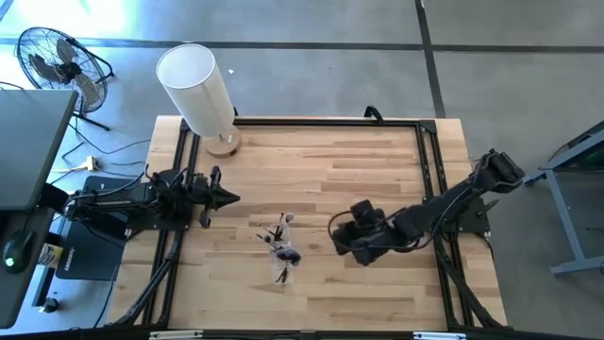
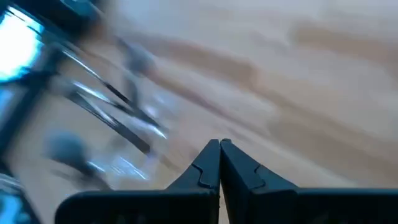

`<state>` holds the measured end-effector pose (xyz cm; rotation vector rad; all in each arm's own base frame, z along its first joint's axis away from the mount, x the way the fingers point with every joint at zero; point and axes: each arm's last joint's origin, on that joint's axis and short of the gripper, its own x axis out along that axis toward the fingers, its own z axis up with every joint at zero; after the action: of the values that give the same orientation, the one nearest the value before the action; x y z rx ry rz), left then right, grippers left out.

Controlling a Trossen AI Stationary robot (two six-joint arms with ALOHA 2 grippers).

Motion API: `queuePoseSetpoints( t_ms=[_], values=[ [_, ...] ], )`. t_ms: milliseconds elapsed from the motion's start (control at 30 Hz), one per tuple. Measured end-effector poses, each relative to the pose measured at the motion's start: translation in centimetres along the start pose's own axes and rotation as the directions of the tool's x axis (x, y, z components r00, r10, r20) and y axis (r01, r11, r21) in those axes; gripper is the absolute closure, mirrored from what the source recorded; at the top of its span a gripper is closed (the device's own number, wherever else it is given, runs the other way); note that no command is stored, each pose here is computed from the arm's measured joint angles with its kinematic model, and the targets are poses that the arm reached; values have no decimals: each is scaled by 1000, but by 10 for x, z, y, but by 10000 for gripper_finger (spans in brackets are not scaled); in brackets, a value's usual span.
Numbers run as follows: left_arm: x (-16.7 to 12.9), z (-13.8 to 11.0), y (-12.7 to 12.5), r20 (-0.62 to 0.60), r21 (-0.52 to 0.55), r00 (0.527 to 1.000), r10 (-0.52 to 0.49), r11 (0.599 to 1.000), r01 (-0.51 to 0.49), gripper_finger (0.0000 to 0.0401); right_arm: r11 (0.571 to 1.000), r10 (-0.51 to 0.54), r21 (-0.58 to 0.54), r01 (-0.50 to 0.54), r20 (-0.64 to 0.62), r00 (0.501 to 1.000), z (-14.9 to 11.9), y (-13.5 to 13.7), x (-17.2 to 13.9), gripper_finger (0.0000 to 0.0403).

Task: Put items in baskets/containers
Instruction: Put the foundation brush into the transparent organizer

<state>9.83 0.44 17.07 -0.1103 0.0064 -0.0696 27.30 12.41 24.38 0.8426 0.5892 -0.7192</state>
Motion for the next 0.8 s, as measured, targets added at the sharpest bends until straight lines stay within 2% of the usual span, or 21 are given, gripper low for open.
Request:
queuePoseSetpoints(
  t_ms=[100, 167, 333, 433, 533, 633, 800],
  values=[
    [0, 0, 0, -1, 0, 1000, 0, 1000, 0, 398, 993, 117, -41, -113, 133, 984, 16, 24, -9, 403],
    [0, 0, 0, -2, 0, 1000, 0, 1000, 0, 398, 973, 231, -77, -219, 217, 949, 27, 42, -15, 403],
    [0, 0, 0, -3, 0, 1000, 0, 1000, 0, 398, 882, 471, -216, -419, 375, 798, 52, 77, -18, 403],
    [0, 0, 0, -3, 0, 1000, 0, 1000, 0, 398, 828, 561, -295, -477, 418, 715, 55, 91, -3, 403],
    [0, 0, 0, -4, -1, 1000, 0, 1000, 0, 398, 783, 622, -329, -528, 426, 657, 47, 100, 22, 403],
    [0, 0, 0, -4, -1, 1000, 0, 1000, 0, 398, 760, 649, -333, -558, 406, 643, 31, 103, 52, 403],
    [0, 0, 0, -4, -1, 1000, -1, 1000, 1, 398, 782, 618, -368, -502, 358, 700, 0, 97, 96, 403]
  ],
)
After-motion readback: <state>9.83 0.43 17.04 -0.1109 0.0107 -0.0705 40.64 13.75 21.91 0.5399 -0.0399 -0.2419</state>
